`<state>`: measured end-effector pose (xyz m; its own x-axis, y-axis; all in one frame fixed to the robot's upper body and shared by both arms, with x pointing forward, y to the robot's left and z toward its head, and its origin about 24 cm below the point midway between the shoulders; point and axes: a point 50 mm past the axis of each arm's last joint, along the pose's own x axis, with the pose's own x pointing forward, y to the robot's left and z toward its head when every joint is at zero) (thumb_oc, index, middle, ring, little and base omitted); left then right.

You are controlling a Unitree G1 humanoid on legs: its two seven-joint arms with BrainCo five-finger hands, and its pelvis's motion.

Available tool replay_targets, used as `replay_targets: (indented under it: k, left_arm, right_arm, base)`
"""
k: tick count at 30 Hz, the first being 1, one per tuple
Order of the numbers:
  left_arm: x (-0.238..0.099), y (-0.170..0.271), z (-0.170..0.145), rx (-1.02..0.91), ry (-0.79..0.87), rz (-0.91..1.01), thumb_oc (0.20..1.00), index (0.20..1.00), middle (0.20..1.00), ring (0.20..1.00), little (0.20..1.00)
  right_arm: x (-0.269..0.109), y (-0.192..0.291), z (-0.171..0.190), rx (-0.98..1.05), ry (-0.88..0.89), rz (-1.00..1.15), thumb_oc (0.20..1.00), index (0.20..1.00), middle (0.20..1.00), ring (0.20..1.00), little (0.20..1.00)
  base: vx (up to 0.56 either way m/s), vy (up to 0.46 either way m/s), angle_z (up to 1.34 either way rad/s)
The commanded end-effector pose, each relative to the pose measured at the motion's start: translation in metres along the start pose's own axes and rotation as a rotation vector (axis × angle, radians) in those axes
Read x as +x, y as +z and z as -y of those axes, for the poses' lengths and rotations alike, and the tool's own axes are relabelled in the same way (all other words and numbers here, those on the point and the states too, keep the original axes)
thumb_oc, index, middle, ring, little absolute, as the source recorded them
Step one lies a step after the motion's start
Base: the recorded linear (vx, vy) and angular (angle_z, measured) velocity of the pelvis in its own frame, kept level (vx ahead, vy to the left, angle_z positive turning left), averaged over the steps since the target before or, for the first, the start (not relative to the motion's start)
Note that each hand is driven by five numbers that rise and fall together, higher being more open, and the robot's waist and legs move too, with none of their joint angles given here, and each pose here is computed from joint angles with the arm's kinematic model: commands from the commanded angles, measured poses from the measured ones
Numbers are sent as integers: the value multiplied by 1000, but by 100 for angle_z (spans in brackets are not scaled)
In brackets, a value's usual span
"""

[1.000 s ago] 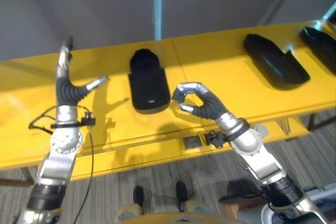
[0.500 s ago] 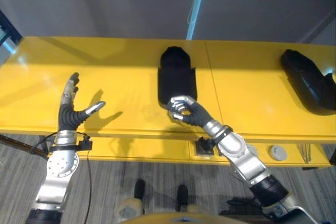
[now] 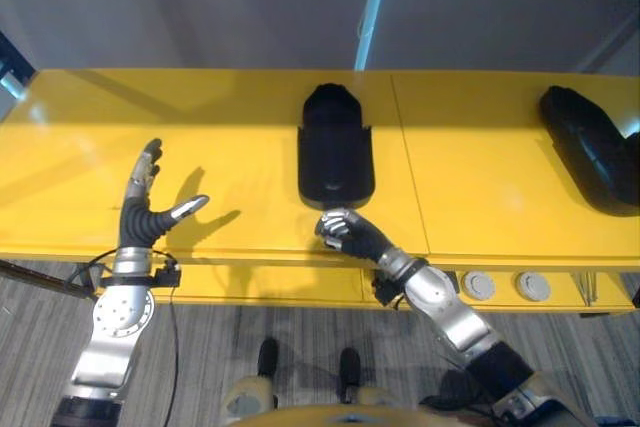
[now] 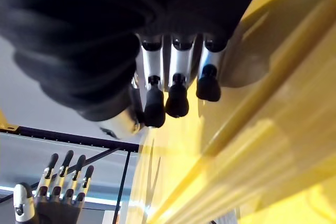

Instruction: Move parts from the plastic box to the shelf.

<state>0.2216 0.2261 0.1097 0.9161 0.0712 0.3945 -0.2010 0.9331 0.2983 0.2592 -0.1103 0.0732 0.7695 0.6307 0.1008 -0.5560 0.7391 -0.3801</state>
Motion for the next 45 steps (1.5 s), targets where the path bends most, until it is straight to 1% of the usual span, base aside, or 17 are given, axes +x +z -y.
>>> replay_targets:
  k: [1, 9, 14, 20, 21, 22, 23, 24, 28, 35, 38, 40, 41, 45]
  left_arm:
    - [16, 20, -1, -25, -27, 128, 1000, 1000, 1000, 1000, 1000]
    - [18, 20, 2, -48, -54, 123, 1000, 1000, 1000, 1000, 1000]
    - [21, 22, 4, -54, -48, 131, 1000, 1000, 1000, 1000, 1000]
    - [20, 26, 2, -38, -37, 146, 1000, 1000, 1000, 1000, 1000]
    - [21, 28, -1, -27, -28, 161, 1000, 1000, 1000, 1000, 1000]
    - [21, 28, -1, -27, -28, 161, 1000, 1000, 1000, 1000, 1000]
    - [20, 28, 0, -31, -35, 162, 1000, 1000, 1000, 1000, 1000]
    - [21, 29, 2, -39, -41, 166, 1000, 1000, 1000, 1000, 1000]
    - [23, 24, 6, -47, -59, 153, 1000, 1000, 1000, 1000, 1000]
    - [20, 16, 17, -80, -108, 116, 1000, 1000, 1000, 1000, 1000]
    - [15, 12, 25, -96, -162, 87, 1000, 1000, 1000, 1000, 1000]
    - [15, 11, 28, -99, -176, 86, 1000, 1000, 1000, 1000, 1000]
    - [18, 13, 34, -114, -205, 95, 1000, 1000, 1000, 1000, 1000]
    - [30, 21, 42, -121, -227, 148, 1000, 1000, 1000, 1000, 1000]
  right_arm:
    - [22, 28, 2, -66, -6, 141, 200, 200, 200, 200, 200]
    - [31, 33, 11, -110, -40, 153, 200, 200, 200, 200, 200]
    - [29, 37, 12, -111, -49, 173, 200, 200, 200, 200, 200]
    - [4, 54, 15, -69, -65, 260, 200, 200, 200, 200, 200]
    - [-10, 66, 22, -73, -94, 322, 548, 548, 548, 548, 548]
    - [-10, 66, 22, -73, -94, 322, 548, 548, 548, 548, 548]
    - [-18, 71, 25, -67, -116, 342, 1000, 1000, 1000, 1000, 1000]
    - [-27, 70, 32, -64, -163, 340, 1000, 1000, 1000, 1000, 1000]
    - [-41, 63, 42, -121, -226, 284, 1000, 1000, 1000, 1000, 1000]
    - [-54, 54, 46, -151, -258, 216, 1000, 1000, 1000, 1000, 1000]
    - [-69, 46, 47, -174, -289, 151, 1000, 1000, 1000, 1000, 1000]
    - [-72, 45, 48, -179, -300, 140, 1000, 1000, 1000, 1000, 1000]
    - [-80, 43, 49, -190, -329, 118, 1000, 1000, 1000, 1000, 1000]
    - [-83, 43, 53, -224, -376, 111, 1000, 1000, 1000, 1000, 1000]
  base:
    - [0, 0, 0]
    - [14, -4, 2]
    - [0, 0, 0]
    - [-8, 6, -2]
    - [-46, 18, -6]
    - [-15, 19, -4]
    - [14, 21, -8]
    - [7, 32, -12]
    - [-28, 38, -28]
    - [-40, 51, -24]
    - [-66, 101, -27]
    - [-111, 92, -44]
    - [-172, 104, -62]
    - [-231, 82, -102]
